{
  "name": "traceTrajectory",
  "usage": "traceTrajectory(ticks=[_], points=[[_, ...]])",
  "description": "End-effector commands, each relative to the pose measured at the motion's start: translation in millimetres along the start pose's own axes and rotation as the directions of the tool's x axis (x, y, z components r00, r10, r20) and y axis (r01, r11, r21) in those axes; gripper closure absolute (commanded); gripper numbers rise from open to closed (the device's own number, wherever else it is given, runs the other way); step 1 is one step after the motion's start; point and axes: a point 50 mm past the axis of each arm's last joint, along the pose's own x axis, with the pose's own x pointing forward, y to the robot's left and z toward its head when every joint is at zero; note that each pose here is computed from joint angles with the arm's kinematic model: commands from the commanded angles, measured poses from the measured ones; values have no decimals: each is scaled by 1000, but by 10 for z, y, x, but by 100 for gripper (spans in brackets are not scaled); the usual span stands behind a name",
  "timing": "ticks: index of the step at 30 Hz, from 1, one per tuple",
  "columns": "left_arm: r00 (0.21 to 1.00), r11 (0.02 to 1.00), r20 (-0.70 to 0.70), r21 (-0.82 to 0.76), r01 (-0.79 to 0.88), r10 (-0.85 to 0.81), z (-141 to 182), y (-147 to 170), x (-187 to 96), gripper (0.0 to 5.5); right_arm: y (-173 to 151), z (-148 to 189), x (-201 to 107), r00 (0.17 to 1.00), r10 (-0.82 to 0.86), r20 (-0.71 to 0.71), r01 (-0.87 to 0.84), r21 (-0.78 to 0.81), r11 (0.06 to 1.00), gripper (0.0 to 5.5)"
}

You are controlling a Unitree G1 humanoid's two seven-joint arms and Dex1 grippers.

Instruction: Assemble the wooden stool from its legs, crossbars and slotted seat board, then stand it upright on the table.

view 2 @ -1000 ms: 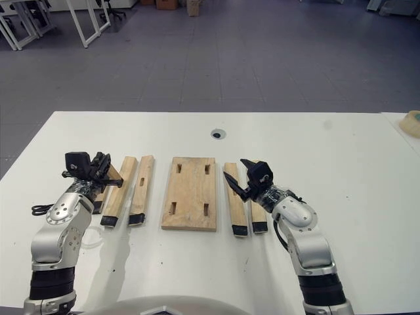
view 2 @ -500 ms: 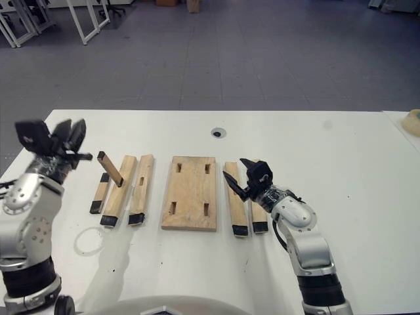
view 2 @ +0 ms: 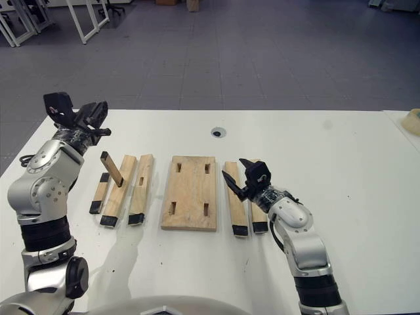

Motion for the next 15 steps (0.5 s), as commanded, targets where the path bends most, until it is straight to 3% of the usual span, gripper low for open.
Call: traceTrajectory(ticks=[1, 12, 15], points=[[1000, 1000, 21, 5, -3, 3, 34, -38, 38, 396, -14, 19, 22, 1000, 0, -1, 0, -11, 1000, 235], [963, 996, 264, 82, 37, -57, 726, -270, 25, 396, 19, 9, 5, 1000, 7, -4, -7, -10, 1000, 235], [973, 995, 224, 101, 26, -48, 622, -214, 49, 396, 29, -3, -9, 1000, 9, -8, -10, -10, 1000, 235]])
